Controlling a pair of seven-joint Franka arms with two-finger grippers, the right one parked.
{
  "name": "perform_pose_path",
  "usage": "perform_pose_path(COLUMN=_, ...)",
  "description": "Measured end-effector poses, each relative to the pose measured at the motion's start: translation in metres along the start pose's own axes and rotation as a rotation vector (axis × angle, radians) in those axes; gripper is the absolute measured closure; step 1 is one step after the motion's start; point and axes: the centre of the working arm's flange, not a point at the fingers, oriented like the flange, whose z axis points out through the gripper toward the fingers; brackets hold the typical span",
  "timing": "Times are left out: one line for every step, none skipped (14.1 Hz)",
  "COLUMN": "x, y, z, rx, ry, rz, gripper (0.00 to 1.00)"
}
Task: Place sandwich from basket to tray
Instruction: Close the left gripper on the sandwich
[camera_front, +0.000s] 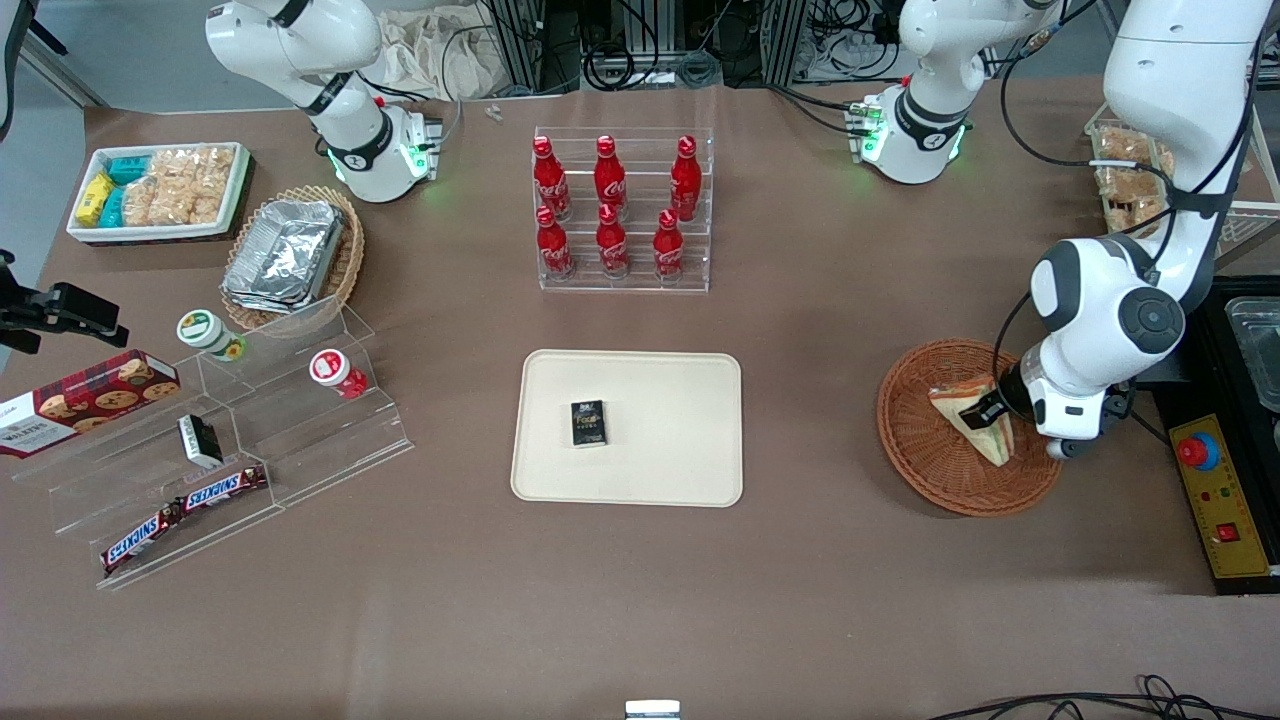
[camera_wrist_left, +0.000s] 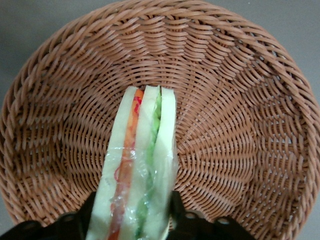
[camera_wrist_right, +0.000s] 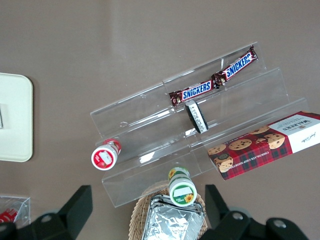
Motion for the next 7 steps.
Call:
perform_pose_path(x=0.000, y=0.000, z=0.000, rx=0.002, ry=0.002, rz=0.004, gripper=0.51)
perform_pose_path(x=0.000, y=0.000, z=-0.001, rx=0.002, ry=0.003, rz=0.005, gripper=0.60)
perform_pose_path(x=0.000, y=0.000, z=-0.002, rx=0.001, ry=0.005, rz=0.005, gripper=0.64)
perform_pose_path(x=0.001, y=0.001, z=-0.005, rx=0.002, ry=0.008, rz=0.006, gripper=0.67)
perform_pose_path(x=0.002, y=0.002, z=-0.012, rx=0.008, ry=0.009, rz=0.008, gripper=0.69)
perform_pose_path(x=0.003, y=0.004, z=-0.023, rx=0.018, ry=0.007, rz=0.013, gripper=0.70)
perform_pose_path(x=0.005, y=0.009, z=-0.040, rx=0.035, ry=-0.002, rz=0.020, gripper=0.72)
